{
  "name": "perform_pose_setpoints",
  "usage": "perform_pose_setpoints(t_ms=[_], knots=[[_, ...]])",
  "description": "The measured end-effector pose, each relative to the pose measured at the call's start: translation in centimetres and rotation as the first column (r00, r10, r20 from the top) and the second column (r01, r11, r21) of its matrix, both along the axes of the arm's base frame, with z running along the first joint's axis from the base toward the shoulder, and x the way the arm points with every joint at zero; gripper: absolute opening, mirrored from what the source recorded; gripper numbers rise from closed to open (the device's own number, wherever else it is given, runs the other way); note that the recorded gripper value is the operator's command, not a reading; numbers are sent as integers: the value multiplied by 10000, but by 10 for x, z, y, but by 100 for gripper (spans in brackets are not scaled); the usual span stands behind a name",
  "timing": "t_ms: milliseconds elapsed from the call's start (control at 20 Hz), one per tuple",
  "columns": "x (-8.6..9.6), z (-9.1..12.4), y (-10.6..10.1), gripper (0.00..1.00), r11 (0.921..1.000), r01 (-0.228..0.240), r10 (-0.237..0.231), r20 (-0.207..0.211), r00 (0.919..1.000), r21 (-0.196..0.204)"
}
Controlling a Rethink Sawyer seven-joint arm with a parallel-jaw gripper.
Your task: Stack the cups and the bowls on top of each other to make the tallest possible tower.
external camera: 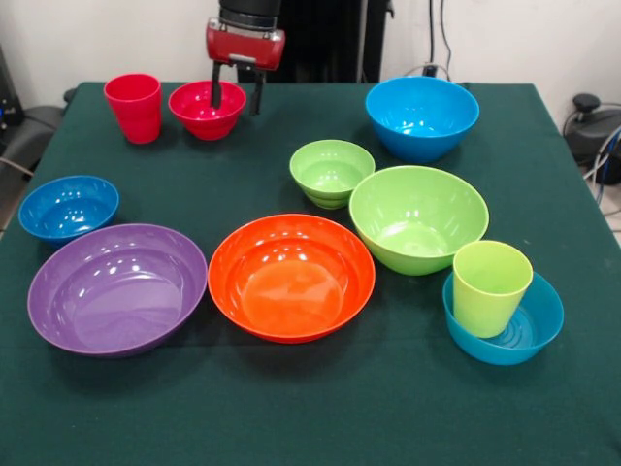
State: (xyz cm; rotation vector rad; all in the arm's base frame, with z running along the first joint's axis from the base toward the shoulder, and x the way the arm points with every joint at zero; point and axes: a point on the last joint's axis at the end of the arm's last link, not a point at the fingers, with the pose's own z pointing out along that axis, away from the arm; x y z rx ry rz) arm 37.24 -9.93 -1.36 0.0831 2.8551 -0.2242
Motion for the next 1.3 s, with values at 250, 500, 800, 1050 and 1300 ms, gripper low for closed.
perform_pose_setpoints(t_ms=[250, 500, 800, 1050, 1300], knots=[[4, 0, -1, 100, 9998, 161, -162, 62, 9999, 119], [0, -7, -2, 100, 9993, 278, -277, -73, 9996, 246], [-14, -20, 3, 100, 9990, 270, -253, -489, 9985, 361], [-24, -29, 8, 100, 9987, 271, -236, -780, 9967, 440], [-31, -34, 9, 100, 9984, 300, -252, -950, 9952, 488]])
